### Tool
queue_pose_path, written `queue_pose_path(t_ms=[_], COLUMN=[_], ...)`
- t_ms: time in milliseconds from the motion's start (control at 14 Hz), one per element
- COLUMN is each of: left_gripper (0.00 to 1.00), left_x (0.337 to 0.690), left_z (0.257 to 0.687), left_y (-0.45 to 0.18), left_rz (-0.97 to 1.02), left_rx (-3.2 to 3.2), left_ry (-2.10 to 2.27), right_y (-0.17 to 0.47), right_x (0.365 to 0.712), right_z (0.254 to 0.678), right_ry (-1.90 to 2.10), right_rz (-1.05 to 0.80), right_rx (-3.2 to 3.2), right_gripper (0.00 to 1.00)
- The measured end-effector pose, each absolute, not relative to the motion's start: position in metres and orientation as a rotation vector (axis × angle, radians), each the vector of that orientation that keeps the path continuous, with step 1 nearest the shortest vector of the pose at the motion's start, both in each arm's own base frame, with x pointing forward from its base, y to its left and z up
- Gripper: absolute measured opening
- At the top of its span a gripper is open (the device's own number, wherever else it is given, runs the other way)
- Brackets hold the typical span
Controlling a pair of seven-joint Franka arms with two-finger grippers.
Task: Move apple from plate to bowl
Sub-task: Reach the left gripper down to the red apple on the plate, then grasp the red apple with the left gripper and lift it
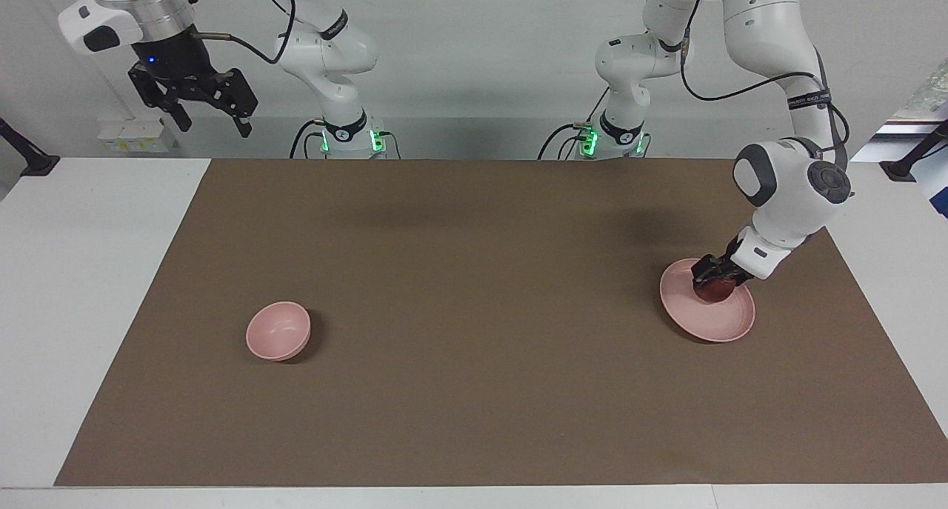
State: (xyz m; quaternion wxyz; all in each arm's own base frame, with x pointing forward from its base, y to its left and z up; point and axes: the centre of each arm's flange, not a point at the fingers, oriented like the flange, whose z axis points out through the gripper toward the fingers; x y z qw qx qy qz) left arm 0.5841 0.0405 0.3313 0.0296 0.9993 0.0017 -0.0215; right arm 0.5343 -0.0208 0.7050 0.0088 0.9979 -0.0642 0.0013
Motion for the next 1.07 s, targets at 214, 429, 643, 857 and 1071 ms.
queue_pose_path(t_ms=[214,429,643,857,1071], left_gripper=[0.81,0.81,0.81,0.81,0.81], left_x=[0.584,0.587,0.599,0.613,0.623], left_z=[0.334,0.337,0.354,0.381,0.41], left_y=[0.04,0.039,0.036,0.017,-0.017], left_rz=[-0.059,-0.038,0.02,0.059,0.034], left_rx=[3.082,3.082,3.084,3.074,3.049], left_ry=[0.005,0.031,0.033,0.125,0.239], right_y=[-0.021,-0.021,-0.021,-0.021,-0.021], right_x=[0.539,0.539,0.539,0.539,0.539], right_z=[0.709,0.709,0.709,0.709,0.709], right_ry=[-0.217,-0.236,-0.235,-0.234,-0.234], right_rz=[0.075,0.078,0.078,0.078,0.078], right_rx=[3.117,3.116,3.116,3.116,3.116], right_gripper=[1.0,1.0,1.0,1.0,1.0])
